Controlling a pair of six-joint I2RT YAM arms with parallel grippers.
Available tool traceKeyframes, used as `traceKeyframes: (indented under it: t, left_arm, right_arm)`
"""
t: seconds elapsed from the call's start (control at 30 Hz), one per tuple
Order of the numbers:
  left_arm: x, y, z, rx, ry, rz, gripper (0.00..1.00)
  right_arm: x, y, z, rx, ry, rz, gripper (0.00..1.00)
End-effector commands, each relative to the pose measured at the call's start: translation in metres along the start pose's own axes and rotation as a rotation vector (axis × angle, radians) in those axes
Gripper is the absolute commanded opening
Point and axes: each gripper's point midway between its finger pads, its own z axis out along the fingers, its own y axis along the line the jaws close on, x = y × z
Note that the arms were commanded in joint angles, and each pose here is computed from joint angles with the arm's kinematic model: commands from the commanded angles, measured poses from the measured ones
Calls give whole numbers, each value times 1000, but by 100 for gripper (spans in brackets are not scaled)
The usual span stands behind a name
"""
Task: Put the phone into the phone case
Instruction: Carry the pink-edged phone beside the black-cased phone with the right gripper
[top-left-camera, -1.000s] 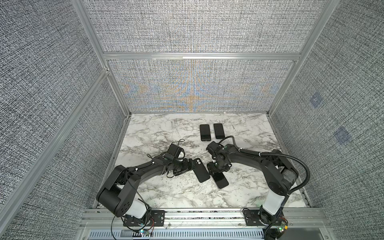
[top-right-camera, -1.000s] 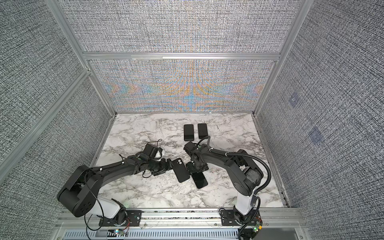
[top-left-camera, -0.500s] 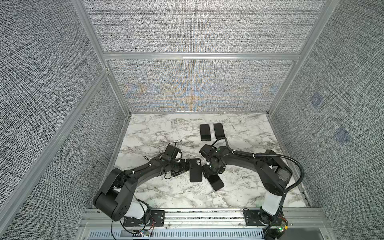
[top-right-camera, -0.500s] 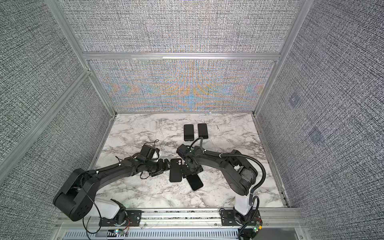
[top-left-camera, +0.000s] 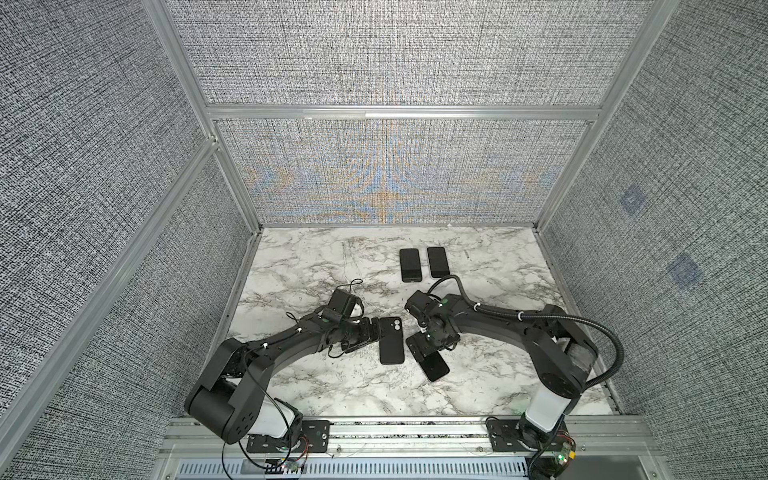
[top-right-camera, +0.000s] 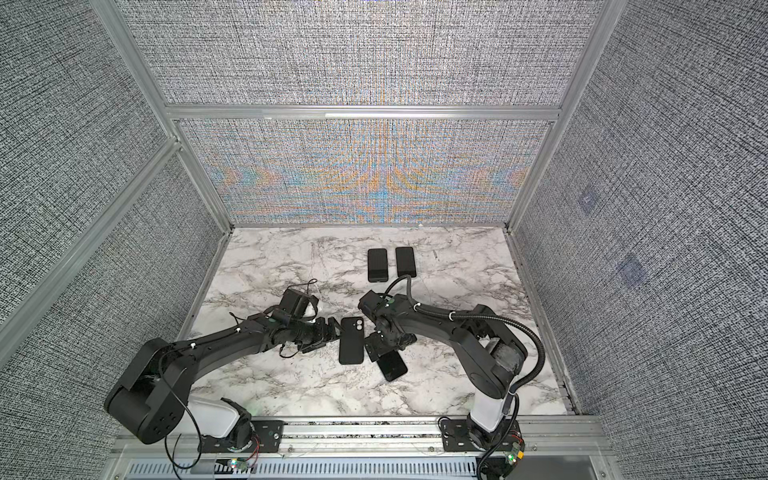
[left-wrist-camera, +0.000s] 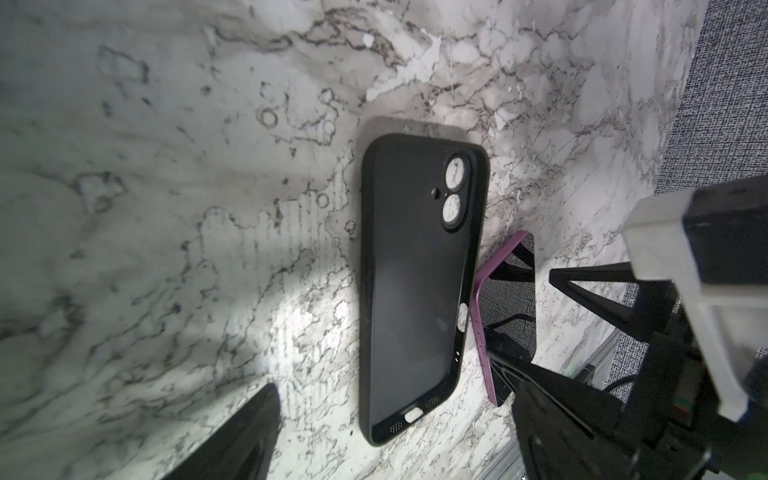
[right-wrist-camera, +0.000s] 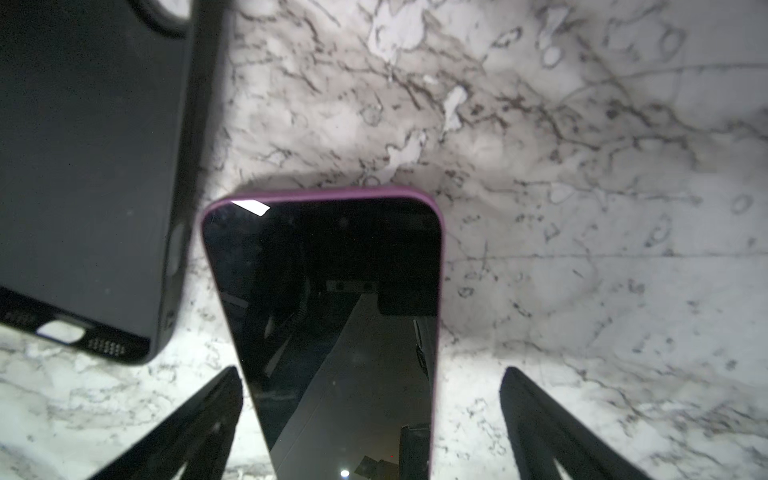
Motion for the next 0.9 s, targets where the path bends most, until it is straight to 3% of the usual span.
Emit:
traceKeyframes:
  t: [0.0, 0.4, 0.53, 0.87]
  left_arm:
    - [-2, -2, -1, 2, -1, 8, 89]
    - [-2, -4, 0, 8, 6, 5, 89]
    - [-2, -3, 0, 4, 6, -1, 89]
    - [-2, -4, -5, -10, 4, -1, 89]
  right_arm:
    - [14, 3, -1, -35, 24, 6, 99]
    - [15, 10, 0, -65, -19, 1, 99]
    - [25, 5, 16, -29, 14, -8, 98]
    - [29, -3, 21, 48, 17, 0, 84]
